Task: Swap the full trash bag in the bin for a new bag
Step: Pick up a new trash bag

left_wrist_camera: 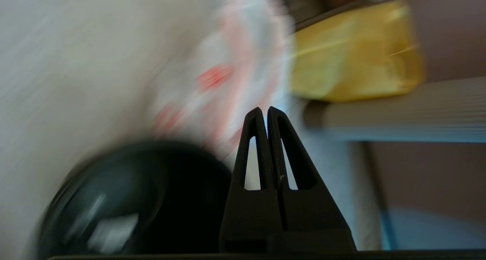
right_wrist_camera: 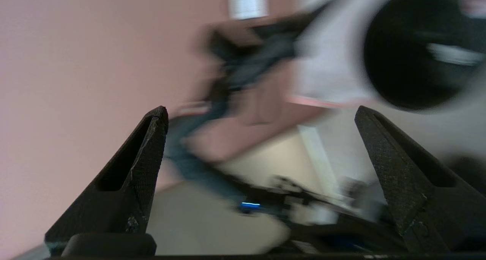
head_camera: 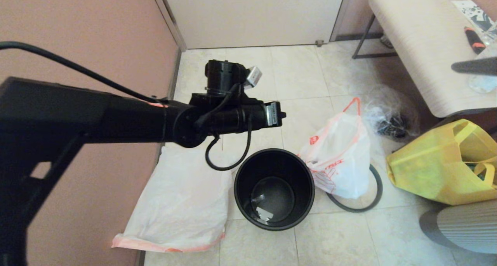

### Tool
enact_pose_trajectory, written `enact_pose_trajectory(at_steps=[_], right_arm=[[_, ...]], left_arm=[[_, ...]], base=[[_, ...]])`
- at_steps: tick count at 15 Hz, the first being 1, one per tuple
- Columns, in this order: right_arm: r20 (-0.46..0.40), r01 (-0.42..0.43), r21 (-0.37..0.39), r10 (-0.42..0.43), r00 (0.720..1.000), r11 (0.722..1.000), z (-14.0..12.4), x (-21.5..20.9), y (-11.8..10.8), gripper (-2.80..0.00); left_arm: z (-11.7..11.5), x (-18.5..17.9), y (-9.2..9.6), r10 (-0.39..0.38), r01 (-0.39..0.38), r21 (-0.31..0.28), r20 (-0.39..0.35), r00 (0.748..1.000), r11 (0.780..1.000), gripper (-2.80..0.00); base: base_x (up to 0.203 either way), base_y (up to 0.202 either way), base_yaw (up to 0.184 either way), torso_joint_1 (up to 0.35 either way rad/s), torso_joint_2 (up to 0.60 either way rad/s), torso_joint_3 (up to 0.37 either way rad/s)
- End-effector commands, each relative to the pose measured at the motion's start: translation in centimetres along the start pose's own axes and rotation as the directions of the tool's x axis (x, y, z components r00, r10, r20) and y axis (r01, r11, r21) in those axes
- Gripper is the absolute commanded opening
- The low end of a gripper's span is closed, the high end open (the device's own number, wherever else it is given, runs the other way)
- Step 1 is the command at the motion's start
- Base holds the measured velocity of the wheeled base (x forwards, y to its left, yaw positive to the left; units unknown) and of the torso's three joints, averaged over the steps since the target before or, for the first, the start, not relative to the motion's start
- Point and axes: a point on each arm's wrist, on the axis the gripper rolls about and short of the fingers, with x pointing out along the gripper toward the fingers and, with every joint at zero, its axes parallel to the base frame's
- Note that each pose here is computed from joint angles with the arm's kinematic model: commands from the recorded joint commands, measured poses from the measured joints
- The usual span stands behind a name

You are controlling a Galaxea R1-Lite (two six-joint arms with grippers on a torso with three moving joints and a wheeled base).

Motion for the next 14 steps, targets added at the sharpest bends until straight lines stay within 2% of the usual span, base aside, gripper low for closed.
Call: enact_pose_trajectory(at_steps=[1,2,3,5,6,7,8,9,11,14], right_arm=[[0.013,0.132,-0.024,-0.132,0.991,0.991,-0.2,1.0,-1.1,0.0],[0.04,0.236,-0.038,-0.235,0.971,0.971,-0.4,2.0,-1.6,-2.8],[0.034,0.296,-0.065,-0.294,0.955,0.953,-1.1,2.7,-1.9,-2.8],[0.039,0.282,-0.126,-0.279,0.959,0.951,-3.0,1.2,-0.2,-2.8],[0.061,0.306,-0.143,-0.3,0.952,0.941,-3.7,0.6,0.3,-2.8],[0.082,0.374,-0.143,-0.366,0.927,0.916,-4.4,0.3,0.4,-2.8],[0.09,0.458,-0.146,-0.449,0.889,0.877,-5.3,-0.1,0.2,-2.8],[0.098,0.52,-0.157,-0.511,0.854,0.84,-6.5,-1.0,0.2,-2.8],[0.124,0.59,-0.161,-0.576,0.808,0.791,-8.9,-3.3,-0.2,-2.8],[0.171,0.697,-0.139,-0.676,0.717,0.704,-14.2,-8.1,-1.8,-2.8]], left_arm=[[-0.4,-5.0,-0.3,0.078,-0.078,-0.012,-0.002,0.997,0.997,-2.8],[-2.3,-6.5,0.4,0.161,-0.162,-0.021,-0.045,0.986,0.987,-2.8],[-4.0,-8.2,0.9,0.22,-0.223,-0.025,-0.071,0.973,0.975,-2.8],[-7.3,-11.8,1.6,0.301,-0.304,-0.021,-0.099,0.949,0.952,-2.8],[-9.0,-13.4,1.9,0.328,-0.333,-0.017,-0.12,0.937,0.943,-2.8],[-10.5,-14.8,2.1,0.351,-0.356,-0.016,-0.138,0.926,0.934,-2.8],[-11.8,-16.3,2.2,0.374,-0.38,-0.025,-0.14,0.917,0.924,-2.8],[-12.5,-17.9,2.1,0.385,-0.392,-0.046,-0.109,0.916,0.919,-2.8],[-13.5,-21.0,1.5,0.384,-0.386,-0.089,-0.043,0.922,0.918,-2.8],[-16.9,-25.6,1.1,0.381,-0.379,-0.118,-0.008,0.925,0.918,-2.8]], base=[[0.0,0.0,0.0,0.0,0.0,0.0],[0.0,0.0,0.0,0.0,0.0,0.0],[0.0,0.0,0.0,0.0,0.0,0.0],[0.0,0.0,0.0,0.0,0.0,0.0],[0.0,0.0,0.0,0.0,0.0,0.0],[0.0,0.0,0.0,0.0,0.0,0.0],[0.0,0.0,0.0,0.0,0.0,0.0],[0.0,0.0,0.0,0.0,0.0,0.0],[0.0,0.0,0.0,0.0,0.0,0.0],[0.0,0.0,0.0,0.0,0.0,0.0]])
